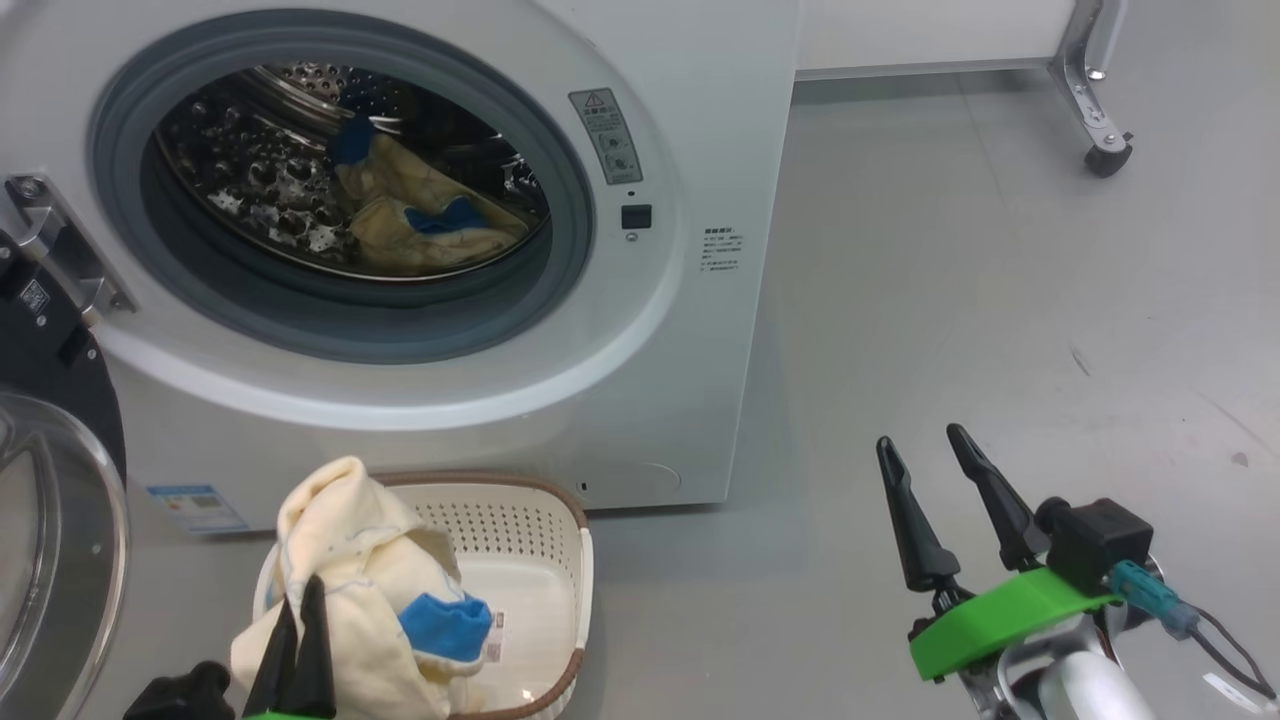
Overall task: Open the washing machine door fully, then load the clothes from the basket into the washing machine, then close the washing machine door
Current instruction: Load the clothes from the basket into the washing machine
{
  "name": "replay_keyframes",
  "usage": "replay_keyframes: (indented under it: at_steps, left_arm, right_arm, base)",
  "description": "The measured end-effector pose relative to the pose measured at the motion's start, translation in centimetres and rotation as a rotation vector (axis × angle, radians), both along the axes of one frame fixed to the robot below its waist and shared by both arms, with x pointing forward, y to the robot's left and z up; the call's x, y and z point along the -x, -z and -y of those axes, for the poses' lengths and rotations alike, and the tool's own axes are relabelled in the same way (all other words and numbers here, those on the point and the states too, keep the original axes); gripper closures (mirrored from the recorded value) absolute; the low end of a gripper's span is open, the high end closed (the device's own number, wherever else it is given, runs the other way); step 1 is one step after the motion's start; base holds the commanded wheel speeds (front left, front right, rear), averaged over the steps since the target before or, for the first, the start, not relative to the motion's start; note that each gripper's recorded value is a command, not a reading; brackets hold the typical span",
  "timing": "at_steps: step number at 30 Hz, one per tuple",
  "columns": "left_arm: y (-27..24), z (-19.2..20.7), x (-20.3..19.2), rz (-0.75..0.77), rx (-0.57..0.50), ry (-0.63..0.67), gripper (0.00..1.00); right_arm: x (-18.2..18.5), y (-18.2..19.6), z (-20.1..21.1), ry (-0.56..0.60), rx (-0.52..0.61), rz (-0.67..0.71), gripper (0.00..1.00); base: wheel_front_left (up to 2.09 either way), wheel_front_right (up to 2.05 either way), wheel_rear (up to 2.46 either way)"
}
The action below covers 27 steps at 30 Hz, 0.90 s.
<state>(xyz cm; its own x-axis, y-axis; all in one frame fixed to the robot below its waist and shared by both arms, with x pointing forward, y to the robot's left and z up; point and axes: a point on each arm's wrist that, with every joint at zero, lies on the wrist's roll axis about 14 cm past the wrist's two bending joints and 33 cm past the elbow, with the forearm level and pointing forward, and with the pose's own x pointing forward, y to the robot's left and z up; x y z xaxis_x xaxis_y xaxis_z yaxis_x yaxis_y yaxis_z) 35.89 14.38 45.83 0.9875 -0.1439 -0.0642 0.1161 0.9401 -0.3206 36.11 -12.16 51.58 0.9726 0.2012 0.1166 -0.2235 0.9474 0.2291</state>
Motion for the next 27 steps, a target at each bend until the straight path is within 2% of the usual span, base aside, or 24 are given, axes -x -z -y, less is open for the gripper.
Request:
replay_keyframes:
  at_steps: [16,27]
  left_arm:
    - [-1.5,0.0,0.1,0.049,-0.008,-0.004,1.0]
    - [-1.7,0.9,-1.4,0.059,-0.011,0.029,1.0]
  right_arm:
    - [0.7,0.0,0.6,0.019,-0.001,0.002,0.0]
    - [0.3,1.3,0.9,0.03,-0.001,-0.04,0.0]
  base:
    - [0.0,0.0,0.0]
    - [0.0,0.0,0.0]
